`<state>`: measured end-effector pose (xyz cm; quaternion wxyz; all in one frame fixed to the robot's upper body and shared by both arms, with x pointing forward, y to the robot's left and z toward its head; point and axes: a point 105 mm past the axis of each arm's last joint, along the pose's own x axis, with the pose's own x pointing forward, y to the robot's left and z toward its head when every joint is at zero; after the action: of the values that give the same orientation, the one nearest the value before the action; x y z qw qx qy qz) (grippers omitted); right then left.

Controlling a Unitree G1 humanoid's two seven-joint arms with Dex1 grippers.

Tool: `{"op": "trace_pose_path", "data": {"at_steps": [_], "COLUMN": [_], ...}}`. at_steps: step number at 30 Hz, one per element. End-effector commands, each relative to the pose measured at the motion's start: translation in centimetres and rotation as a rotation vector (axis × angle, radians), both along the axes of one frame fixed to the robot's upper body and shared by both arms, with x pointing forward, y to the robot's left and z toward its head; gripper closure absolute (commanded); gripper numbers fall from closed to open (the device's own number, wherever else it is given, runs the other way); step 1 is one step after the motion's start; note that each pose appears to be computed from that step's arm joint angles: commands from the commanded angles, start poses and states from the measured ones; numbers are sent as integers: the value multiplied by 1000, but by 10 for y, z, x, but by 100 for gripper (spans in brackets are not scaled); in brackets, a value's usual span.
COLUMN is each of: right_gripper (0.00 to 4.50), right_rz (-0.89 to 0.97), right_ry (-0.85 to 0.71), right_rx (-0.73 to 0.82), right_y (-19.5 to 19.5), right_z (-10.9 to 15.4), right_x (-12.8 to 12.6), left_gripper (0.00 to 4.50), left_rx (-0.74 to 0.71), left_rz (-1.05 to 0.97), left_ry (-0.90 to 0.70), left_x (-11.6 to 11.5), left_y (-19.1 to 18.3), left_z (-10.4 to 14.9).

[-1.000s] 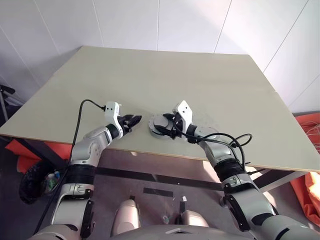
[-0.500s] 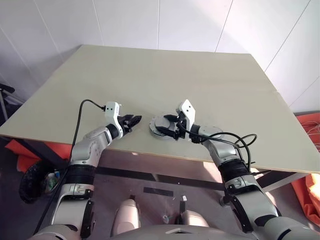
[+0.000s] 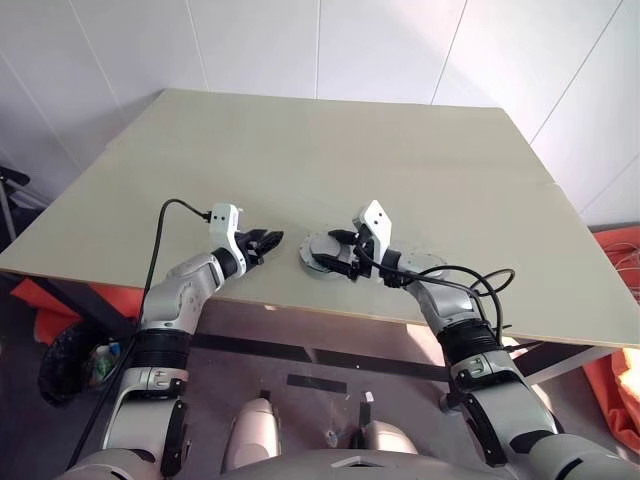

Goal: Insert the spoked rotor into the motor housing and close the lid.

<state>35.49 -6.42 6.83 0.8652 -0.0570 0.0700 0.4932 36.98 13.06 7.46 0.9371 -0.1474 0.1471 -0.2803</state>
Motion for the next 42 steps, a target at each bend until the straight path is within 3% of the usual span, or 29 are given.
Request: {"op": "trace_pose_path", "data": {"at_steps": [1, 13, 26, 42], "right_gripper": [136, 136, 136, 136], "right_rz": [-12, -32, -61, 32], "right_ry": [36, 16, 40, 116], "right_rx": [-32, -50, -160, -250], "right_y": [-10, -12, -21, -29], "right_z": [-12, -16, -46, -40], "right_x": [-3, -2, -3, -9], "left_gripper": [193, 193, 193, 193], "left_rx": [4, 3, -10, -34], "left_rz": [4, 3, -3, -11], "left_ry": [-61, -60, -51, -41], "left_x": [4, 4, 3, 2], "left_y": [3, 2, -3, -11], "left_z": [16, 16, 17, 16]}}
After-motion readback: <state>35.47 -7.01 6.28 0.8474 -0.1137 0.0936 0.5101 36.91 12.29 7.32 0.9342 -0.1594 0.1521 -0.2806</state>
